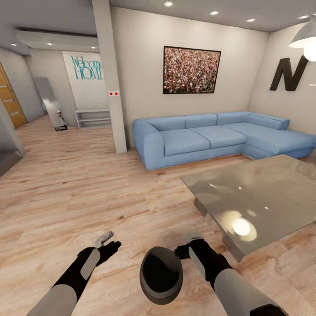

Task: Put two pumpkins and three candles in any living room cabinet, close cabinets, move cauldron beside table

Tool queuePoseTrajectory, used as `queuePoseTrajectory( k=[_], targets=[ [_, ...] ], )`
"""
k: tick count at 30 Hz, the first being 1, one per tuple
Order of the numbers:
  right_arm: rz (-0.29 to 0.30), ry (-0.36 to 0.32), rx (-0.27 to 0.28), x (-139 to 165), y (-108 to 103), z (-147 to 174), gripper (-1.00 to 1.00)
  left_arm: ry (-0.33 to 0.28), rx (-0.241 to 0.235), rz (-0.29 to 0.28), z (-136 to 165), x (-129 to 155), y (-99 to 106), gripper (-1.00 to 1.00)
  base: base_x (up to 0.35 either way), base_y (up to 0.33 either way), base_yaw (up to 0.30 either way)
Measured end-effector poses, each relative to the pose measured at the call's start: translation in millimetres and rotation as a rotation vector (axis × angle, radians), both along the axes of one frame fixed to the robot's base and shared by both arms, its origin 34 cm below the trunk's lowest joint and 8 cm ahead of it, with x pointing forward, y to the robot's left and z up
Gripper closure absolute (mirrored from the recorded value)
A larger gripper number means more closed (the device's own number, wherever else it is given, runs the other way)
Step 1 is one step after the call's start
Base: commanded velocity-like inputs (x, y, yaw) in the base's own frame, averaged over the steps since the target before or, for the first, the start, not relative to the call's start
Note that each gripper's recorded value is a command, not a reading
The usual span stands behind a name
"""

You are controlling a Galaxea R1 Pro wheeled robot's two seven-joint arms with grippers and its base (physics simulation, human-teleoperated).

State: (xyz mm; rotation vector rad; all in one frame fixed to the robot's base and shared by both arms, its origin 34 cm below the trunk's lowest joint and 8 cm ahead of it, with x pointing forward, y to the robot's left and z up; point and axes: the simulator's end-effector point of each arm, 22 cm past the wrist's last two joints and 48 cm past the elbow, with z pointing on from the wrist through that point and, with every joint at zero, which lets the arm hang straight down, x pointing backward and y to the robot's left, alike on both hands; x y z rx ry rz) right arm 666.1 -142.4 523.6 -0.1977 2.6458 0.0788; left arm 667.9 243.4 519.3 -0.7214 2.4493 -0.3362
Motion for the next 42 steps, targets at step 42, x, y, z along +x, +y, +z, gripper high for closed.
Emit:
queuePoseTrajectory(
  k=[42],
  targets=[
    [-0.003, 0.087, 0.093, -31.6, 10.5, -27.4, -1.00, 0.085, -0.021, -0.083, -34.8, -37.8, -71.0, -1.00, 0.044, -0.032, -0.029]
  ],
)
